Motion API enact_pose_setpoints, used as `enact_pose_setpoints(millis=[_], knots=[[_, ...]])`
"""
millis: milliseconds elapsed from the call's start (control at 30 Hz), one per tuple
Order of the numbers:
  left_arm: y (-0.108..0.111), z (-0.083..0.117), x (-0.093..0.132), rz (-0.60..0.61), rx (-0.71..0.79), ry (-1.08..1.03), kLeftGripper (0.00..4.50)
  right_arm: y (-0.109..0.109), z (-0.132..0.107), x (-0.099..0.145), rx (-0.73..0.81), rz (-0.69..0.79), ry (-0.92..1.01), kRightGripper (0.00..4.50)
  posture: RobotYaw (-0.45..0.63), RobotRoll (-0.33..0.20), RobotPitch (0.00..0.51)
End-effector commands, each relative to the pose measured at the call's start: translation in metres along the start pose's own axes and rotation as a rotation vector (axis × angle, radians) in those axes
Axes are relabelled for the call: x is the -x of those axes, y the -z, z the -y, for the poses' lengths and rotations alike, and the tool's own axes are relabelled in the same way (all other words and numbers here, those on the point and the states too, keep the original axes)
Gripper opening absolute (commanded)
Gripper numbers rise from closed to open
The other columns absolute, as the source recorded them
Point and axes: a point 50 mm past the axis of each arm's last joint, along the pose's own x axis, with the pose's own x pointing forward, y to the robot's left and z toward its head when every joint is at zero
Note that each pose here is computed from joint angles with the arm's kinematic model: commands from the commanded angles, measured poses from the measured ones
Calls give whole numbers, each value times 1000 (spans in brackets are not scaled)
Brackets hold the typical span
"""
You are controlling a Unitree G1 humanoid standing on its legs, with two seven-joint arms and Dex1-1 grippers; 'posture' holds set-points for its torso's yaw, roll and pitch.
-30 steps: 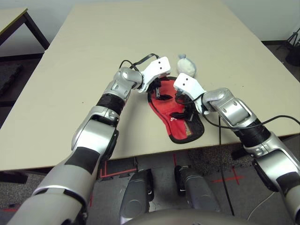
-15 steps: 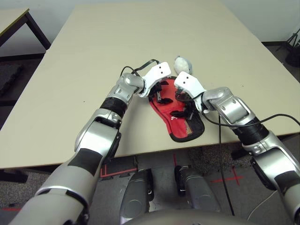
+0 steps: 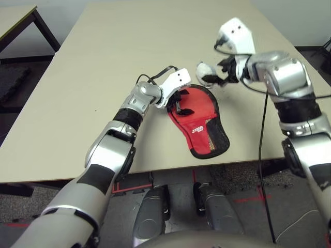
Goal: Store the ping-pong paddle in its case and zip it.
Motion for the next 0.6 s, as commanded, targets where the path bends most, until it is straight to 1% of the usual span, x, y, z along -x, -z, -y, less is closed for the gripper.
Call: enact_pose_setpoints(millis=[33,100,267,467,600], knots=[[34,16,-10,-137,74,35,4481,7,-1,-17,-11,11,34,4500,-30,0,194],[33,17,-12,-134,71,38,4481,14,-4,-29,-4,9,50,4500,-29,0,193],[32,18,-13,-130,67,44,4481,26,-4,-47,56,5,136,4500,-15,0,190],[32,20,-13,-126,67,47,4481,38,-1,-54,105,-3,219,4500,-2,0,187],[33,22,-14,-125,70,52,4481,52,3,-55,73,-53,259,4500,6,0,186]])
